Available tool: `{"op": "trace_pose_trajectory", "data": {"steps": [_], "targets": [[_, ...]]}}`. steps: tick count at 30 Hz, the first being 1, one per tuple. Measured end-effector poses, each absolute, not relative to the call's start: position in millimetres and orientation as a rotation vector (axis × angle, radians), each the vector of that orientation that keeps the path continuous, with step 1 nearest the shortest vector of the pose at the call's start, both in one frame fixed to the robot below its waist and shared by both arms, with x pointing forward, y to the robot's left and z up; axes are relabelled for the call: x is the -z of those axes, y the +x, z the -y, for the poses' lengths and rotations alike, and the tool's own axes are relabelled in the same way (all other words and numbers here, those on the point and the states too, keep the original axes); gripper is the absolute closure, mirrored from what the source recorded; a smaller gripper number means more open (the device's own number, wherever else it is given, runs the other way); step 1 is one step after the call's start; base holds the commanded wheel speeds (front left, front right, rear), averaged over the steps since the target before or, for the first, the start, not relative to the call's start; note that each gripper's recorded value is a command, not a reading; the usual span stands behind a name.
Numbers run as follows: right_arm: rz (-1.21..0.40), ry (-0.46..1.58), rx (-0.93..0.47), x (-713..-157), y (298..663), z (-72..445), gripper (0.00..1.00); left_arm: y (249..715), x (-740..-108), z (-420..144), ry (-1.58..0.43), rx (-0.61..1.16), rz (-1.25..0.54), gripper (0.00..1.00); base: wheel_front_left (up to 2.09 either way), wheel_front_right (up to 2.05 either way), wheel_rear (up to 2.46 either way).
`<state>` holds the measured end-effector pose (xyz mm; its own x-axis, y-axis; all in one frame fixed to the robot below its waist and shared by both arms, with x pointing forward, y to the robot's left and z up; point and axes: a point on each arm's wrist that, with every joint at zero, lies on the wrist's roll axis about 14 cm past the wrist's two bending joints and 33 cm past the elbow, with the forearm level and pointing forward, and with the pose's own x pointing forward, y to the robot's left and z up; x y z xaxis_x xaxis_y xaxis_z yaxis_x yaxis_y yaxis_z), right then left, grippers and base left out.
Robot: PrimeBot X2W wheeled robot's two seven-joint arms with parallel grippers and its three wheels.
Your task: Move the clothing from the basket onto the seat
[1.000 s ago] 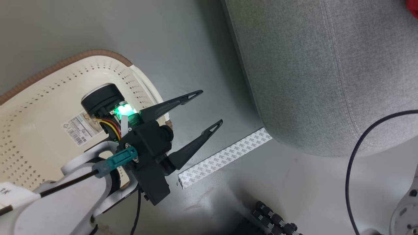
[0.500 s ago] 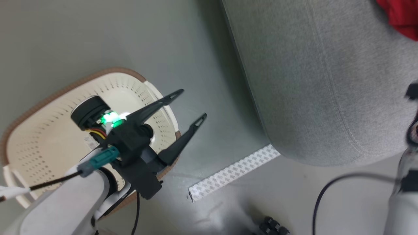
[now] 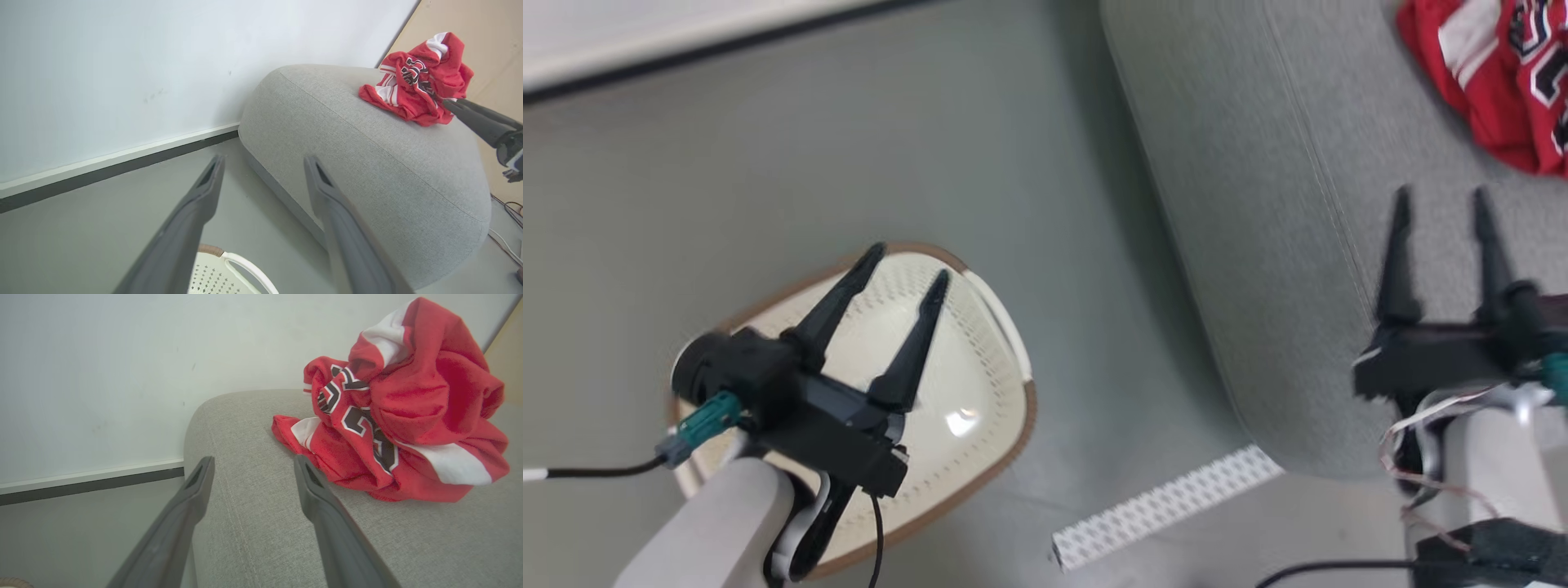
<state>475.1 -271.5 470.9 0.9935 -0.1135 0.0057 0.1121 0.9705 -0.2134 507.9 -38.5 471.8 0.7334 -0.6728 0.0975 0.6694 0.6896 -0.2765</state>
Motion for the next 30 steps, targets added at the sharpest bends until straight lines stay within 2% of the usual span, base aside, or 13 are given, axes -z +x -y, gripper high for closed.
{"op": "trace_pose_trajectory", "data": {"steps": [4,13,18,22,30], "targets": [[-0.021,-0.186,0.047,-466.6,471.4,250.4,0.00,507.8,-474.3,15.1,-0.311,0.647,-0.022,0.00,0.00,0.00,0.00],[-0.024,-0.136,-0.197,-469.3,457.5,175.4,0.00,489.7,-475.3,-80.5,-0.304,0.287,-0.055,0.00,0.00,0.00,0.00],[-0.009,-0.097,-0.310,-477.4,438.7,133.6,0.00,464.3,-490.7,-126.5,-0.302,0.143,-0.010,0.00,0.00,0.00,0.00],[0.077,-0.066,-0.376,-508.3,421.6,107.5,0.00,435.9,-527.6,-165.2,-0.276,0.021,0.118,0.00,0.00,0.00,0.00],[0.215,-0.060,-0.416,-554.1,390.0,95.4,0.00,384.6,-570.5,-185.3,-0.192,-0.008,0.272,0.00,0.00,0.00,0.00]]}}
